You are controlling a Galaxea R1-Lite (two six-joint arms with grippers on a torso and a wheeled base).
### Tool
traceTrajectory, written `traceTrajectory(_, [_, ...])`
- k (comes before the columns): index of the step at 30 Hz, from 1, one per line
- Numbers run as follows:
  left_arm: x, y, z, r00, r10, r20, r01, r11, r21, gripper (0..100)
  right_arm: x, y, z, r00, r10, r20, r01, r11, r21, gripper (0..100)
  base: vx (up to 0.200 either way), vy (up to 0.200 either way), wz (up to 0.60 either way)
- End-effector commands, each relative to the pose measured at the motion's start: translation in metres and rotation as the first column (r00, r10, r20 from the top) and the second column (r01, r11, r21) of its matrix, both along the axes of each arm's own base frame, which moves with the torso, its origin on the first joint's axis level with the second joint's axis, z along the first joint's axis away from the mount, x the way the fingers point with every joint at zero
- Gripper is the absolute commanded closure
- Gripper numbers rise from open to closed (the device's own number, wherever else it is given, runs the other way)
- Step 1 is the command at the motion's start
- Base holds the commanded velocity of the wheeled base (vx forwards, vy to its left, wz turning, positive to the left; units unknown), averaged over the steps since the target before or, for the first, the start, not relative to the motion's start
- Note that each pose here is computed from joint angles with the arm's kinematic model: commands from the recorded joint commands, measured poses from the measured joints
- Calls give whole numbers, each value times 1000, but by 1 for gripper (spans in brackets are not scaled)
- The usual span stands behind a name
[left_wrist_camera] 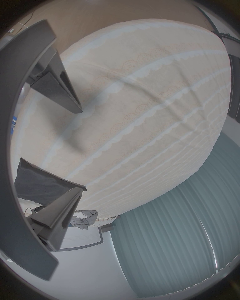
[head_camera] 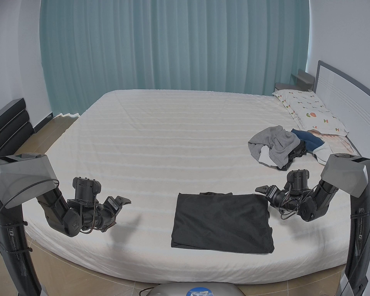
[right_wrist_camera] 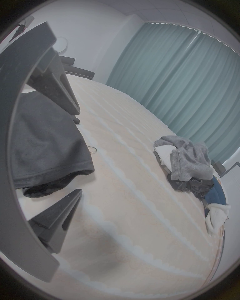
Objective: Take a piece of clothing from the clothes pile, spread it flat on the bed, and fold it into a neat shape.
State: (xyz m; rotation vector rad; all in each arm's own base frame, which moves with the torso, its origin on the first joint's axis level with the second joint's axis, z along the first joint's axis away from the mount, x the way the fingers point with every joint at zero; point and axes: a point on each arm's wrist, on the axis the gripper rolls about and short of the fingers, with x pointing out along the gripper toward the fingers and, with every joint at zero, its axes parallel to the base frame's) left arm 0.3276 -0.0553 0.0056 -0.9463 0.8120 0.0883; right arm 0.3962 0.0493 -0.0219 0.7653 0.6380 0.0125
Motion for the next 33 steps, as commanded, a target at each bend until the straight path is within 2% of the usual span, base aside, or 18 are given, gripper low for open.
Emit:
traceTrajectory(1, [0,0,0,1000,-1,0,1,1000,1,0,9,1,-8,1000,-12,-2,12,1000,7,100,0,0,0])
traceTrajectory(9, [0,0,0,1000,-2,0,2,1000,1,0,10,1,-11,999,-25,-25,25,1000,16,100,0,0,0])
traceTrajectory(14, [0,0,0,1000,-1,0,1,1000,1,0,11,-5,-11,998,-58,-21,58,998,7,100,0,0,0])
traceTrajectory(17, [0,0,0,1000,-2,0,2,1000,1,0,12,-7,-10,996,-84,-21,85,996,30,100,0,0,0])
traceTrajectory(33, [0,0,0,1000,-2,0,2,1000,1,0,15,-9,-10,995,-101,-15,102,994,31,100,0,0,0])
